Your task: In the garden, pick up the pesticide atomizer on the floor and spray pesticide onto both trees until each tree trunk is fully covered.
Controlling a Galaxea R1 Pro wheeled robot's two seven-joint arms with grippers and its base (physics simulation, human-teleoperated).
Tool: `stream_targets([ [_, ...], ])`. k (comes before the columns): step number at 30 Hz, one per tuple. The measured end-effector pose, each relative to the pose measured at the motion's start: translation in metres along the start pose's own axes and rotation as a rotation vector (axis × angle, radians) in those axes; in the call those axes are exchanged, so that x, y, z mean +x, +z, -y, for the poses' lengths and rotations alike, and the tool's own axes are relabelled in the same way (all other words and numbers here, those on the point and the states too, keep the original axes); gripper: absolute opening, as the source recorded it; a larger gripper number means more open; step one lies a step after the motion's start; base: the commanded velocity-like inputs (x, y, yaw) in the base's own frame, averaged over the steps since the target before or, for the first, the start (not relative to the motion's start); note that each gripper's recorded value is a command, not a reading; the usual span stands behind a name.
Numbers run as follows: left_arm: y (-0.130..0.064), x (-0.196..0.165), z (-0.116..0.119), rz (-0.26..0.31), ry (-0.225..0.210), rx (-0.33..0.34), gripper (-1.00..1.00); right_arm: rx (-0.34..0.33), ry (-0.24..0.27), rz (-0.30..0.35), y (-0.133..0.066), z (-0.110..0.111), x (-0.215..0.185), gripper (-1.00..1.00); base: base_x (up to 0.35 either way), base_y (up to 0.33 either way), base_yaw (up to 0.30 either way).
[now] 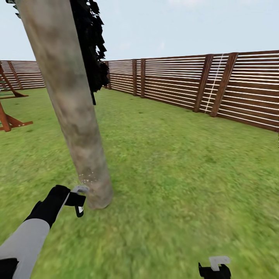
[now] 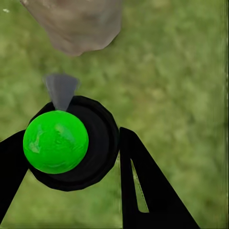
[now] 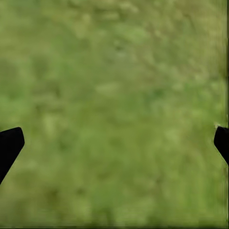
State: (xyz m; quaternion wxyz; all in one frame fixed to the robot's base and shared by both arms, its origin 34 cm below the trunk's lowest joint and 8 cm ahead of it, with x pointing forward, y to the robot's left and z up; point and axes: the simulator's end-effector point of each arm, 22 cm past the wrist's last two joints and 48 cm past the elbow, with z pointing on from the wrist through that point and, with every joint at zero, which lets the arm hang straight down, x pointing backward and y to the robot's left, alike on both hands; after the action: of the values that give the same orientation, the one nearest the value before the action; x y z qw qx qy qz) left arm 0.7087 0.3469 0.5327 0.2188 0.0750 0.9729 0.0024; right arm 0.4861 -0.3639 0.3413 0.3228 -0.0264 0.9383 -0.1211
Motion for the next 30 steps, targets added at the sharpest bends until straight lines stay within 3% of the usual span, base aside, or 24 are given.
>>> stream_targets([
  [13, 0.004, 0.008, -0.002, -0.009, -0.007, -0.008, -1.0, 0.001, 0.001, 0.001, 0.0, 0.0, -0.001, 1.0, -0.136, -0.251, 0.017],
  [19, 0.013, 0.029, -0.022, -0.052, -0.046, -0.11, -1.0, 0.001, 0.002, 0.001, 0.0, 0.0, -0.001, 1.0, -0.061, -0.258, 0.255],
  [26, 0.02, 0.031, -0.002, -0.061, -0.046, -0.1, -1.0, 0.001, 0.001, 0.001, 0.0, 0.001, -0.001, 1.0, 0.011, -0.268, 0.091],
  [30, 0.018, 0.033, -0.013, -0.053, -0.112, -0.112, -1.0, 0.002, -0.001, 0.001, 0.0, 0.002, -0.001, 1.0, 0.08, -0.27, 0.001],
])
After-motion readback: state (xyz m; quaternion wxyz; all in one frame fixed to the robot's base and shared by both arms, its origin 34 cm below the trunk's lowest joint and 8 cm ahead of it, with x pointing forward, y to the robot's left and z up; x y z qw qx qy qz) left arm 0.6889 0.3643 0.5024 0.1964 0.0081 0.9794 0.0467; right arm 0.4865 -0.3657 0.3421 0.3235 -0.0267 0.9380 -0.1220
